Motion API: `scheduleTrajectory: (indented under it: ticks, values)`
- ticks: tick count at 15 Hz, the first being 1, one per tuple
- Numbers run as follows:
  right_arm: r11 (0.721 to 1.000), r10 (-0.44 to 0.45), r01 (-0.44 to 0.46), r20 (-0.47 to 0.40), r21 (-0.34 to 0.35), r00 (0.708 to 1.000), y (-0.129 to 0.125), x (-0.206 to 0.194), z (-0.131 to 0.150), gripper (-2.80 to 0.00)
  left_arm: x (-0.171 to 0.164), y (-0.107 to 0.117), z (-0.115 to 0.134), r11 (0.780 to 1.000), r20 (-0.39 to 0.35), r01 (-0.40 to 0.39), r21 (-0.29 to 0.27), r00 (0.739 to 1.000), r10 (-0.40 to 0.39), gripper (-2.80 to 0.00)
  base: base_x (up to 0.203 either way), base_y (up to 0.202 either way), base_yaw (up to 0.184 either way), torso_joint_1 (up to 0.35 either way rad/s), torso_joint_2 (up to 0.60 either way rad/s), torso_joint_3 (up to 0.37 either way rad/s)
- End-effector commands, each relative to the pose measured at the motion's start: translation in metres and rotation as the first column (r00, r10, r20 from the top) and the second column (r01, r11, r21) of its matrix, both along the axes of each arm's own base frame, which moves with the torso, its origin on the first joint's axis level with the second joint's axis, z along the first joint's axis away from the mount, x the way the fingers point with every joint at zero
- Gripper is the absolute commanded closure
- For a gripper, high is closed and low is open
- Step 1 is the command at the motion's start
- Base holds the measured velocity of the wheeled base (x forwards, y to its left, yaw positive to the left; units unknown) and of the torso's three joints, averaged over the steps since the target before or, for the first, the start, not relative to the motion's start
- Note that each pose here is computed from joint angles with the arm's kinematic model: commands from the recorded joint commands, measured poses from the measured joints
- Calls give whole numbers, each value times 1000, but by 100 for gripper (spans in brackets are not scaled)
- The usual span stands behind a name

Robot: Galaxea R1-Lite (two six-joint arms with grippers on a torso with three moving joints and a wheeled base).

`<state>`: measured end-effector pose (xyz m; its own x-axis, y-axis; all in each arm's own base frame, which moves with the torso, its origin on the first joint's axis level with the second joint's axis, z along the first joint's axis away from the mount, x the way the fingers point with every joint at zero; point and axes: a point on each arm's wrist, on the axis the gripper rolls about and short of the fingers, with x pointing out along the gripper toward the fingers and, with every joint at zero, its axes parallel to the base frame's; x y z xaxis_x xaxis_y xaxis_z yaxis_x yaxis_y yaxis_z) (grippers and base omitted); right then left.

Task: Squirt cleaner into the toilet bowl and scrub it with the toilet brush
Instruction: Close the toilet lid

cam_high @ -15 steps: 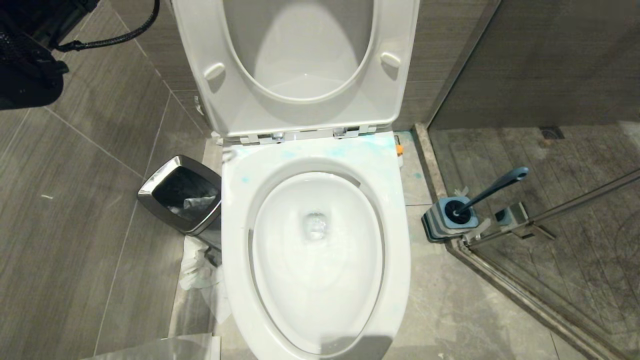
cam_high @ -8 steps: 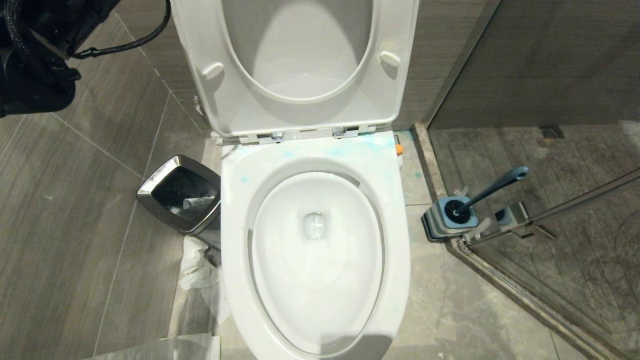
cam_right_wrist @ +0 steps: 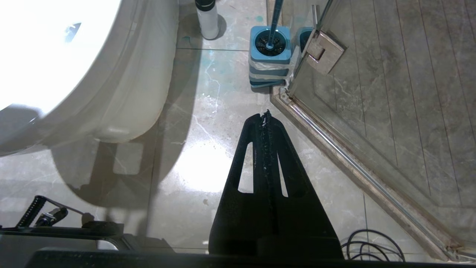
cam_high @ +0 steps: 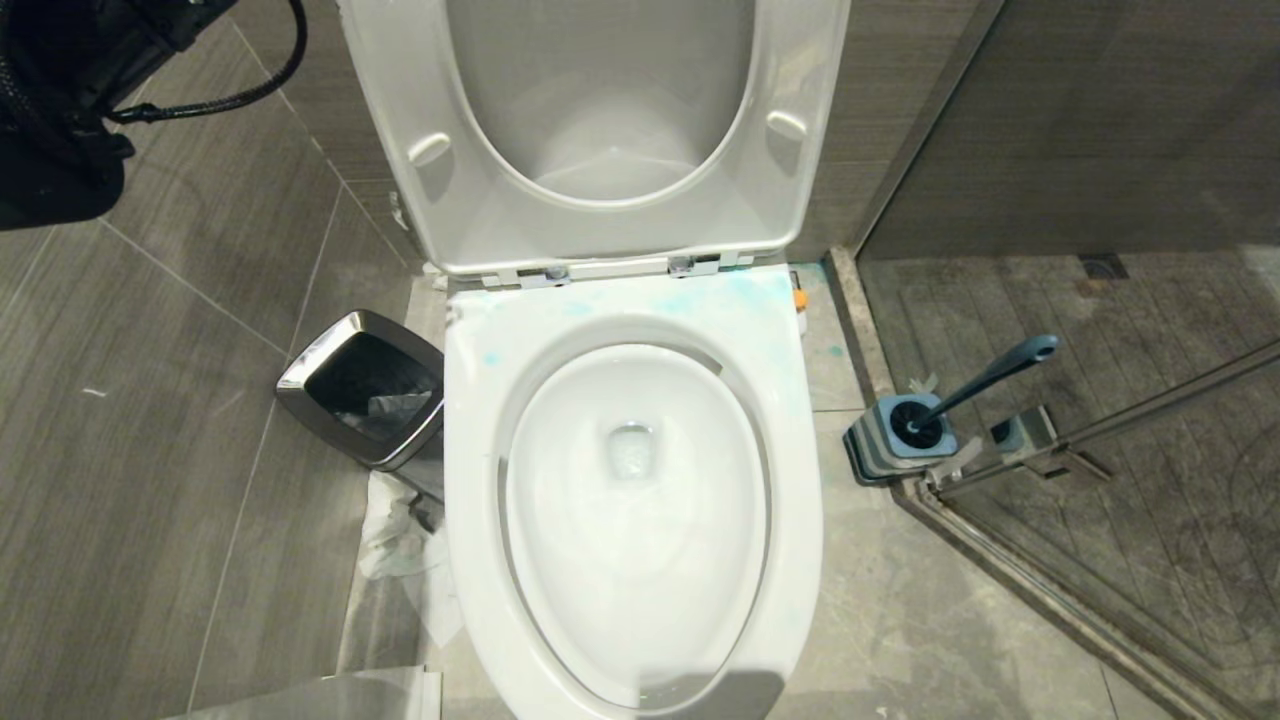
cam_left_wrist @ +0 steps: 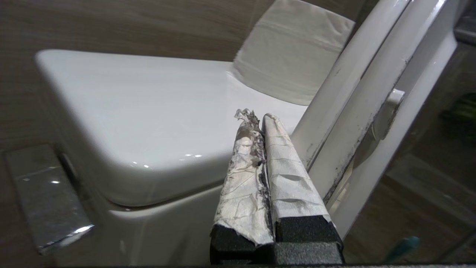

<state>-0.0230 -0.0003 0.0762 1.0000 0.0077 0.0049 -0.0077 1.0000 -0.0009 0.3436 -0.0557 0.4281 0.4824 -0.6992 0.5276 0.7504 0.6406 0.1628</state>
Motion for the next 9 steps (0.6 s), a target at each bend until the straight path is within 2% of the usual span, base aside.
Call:
scheduleTrajectory:
  ticks: [1,3,5,7,9]
  values:
    - [1000,0,0,0,-1,1000,0,0,0,0,-8,0,3,997,-35,82,13,996,-82,0,0,0,0,0,0,0]
    - [1000,0,0,0,-1,1000,0,0,0,0,-17,1,1,994,-93,109,-7,990,-109,0,0,0,0,0,0,0]
    - [1000,0,0,0,-1,1000,0,0,0,0,-25,5,-13,995,-176,104,-12,979,-104,0,0,0,0,0,0,0]
    - [1000,0,0,0,-1,1000,0,0,0,0,-37,12,-37,996,-282,84,-9,956,-83,0,0,0,0,0,0,0]
    - [1000,0,0,0,-1,1000,0,0,0,0,-58,17,-65,997,-388,72,-8,919,-70,0,0,0,0,0,0,0]
